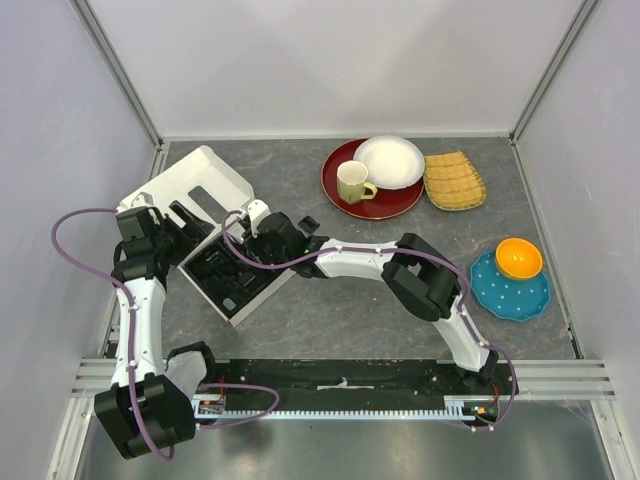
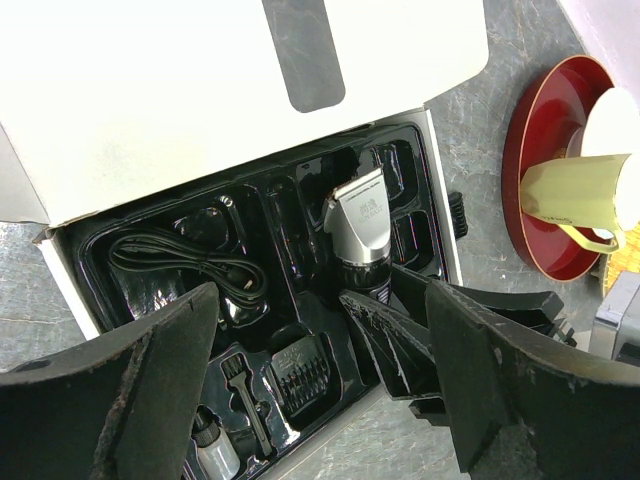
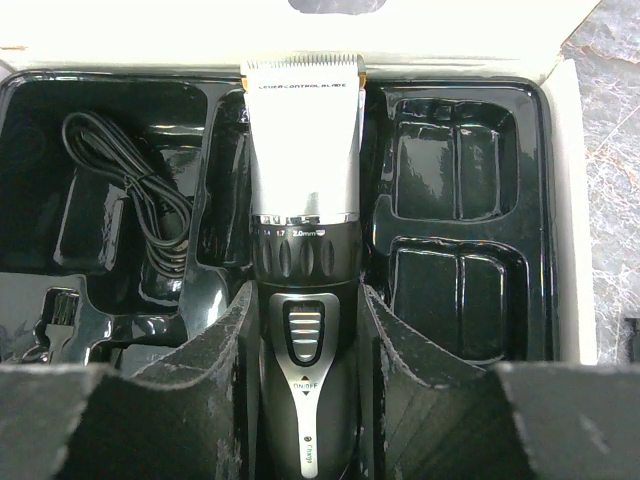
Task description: Sort the hair-cutting tools
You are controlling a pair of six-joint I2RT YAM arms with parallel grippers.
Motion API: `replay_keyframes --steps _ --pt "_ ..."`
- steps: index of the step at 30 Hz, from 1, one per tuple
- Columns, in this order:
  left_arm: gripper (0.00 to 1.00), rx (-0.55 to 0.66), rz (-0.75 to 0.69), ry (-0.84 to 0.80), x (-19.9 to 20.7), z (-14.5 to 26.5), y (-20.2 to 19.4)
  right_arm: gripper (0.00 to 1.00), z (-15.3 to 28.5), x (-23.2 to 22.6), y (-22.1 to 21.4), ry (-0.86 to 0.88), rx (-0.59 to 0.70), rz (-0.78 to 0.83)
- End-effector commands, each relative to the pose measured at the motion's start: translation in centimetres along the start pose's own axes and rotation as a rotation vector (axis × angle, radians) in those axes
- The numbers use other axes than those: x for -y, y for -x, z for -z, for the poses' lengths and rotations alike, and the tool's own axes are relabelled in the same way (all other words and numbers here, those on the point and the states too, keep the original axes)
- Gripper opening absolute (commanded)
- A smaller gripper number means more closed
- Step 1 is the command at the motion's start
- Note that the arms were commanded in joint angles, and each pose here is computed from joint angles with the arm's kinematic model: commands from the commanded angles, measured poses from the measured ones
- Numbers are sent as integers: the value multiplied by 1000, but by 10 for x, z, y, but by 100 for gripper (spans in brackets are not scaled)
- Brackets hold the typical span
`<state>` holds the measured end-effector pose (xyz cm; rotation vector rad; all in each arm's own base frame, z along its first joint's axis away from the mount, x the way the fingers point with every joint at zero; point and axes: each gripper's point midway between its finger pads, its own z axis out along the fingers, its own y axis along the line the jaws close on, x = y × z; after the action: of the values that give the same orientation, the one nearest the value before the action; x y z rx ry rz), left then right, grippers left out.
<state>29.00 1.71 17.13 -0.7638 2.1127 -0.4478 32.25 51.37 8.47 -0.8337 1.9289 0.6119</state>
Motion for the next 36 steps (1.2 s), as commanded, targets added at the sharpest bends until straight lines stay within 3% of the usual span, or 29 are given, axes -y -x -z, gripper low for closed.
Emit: replay_keyframes --steps 1,3,7,10,17,25,33,36 --pt "90 22 -24 -16 4 2 7 26 -6 -2 19 -5 50 12" --pt "90 20 -23 -13 3 2 7 29 -7 -1 20 -11 43 10" --pt "90 19 -23 -14 3 2 7 48 -6 2 20 -30 38 4" --pt "90 21 -24 -15 4 2 8 55 -4 0 25 -24 45 2" --pt "90 18 -24 -16 4 1 7 58 4 -3 39 -10 67 -9" --pt "90 -1 -18 -26 4 -1 2 53 34 -3 56 -24 60 -90" --pt "89 -65 -27 -59 18 -5 -11 57 94 64 26 -358 -92 -164" --pt "89 -76 -45 -42 21 -2 -10 69 105 94 14 -430 -140 -233"
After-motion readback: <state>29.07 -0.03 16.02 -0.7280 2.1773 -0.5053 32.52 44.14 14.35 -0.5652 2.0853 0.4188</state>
